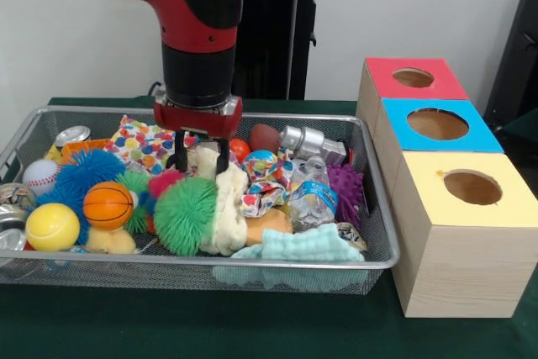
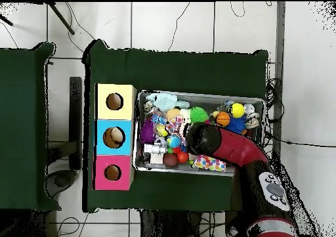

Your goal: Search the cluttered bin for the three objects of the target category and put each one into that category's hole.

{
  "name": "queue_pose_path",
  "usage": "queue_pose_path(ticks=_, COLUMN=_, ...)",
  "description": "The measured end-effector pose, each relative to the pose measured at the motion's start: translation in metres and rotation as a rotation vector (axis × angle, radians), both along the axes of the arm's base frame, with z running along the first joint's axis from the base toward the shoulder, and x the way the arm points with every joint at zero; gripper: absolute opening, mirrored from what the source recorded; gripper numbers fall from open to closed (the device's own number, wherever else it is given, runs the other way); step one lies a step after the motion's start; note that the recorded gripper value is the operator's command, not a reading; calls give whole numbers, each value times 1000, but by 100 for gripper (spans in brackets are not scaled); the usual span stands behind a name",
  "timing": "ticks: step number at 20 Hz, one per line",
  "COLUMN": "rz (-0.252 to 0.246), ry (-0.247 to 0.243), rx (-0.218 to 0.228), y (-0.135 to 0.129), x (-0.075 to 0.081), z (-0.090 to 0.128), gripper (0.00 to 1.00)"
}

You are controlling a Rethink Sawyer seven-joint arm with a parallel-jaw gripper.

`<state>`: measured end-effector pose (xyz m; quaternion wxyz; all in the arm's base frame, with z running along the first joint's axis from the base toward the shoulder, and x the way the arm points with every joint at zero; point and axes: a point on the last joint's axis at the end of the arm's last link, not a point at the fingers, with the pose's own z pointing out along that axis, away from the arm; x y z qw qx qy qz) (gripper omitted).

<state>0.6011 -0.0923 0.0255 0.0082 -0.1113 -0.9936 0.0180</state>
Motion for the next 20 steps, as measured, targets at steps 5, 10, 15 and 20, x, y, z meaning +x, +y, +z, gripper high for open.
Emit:
queue_pose_path(ticks=5, rz=-15, ry=55, rx=28, y=-1, x=8, z=35, gripper=100)
queue_pose_path(ticks=10, rz=-31, ry=80, rx=50, y=-5, x=25, z=67, gripper=100)
queue_pose_path(ticks=15, rz=-29, ry=33, rx=49, y=-10, x=50, z=78, gripper=100)
queue_pose_path(ticks=20, rz=-34, ry=-19, rx=62, y=-22, x=80, z=72, gripper=100)
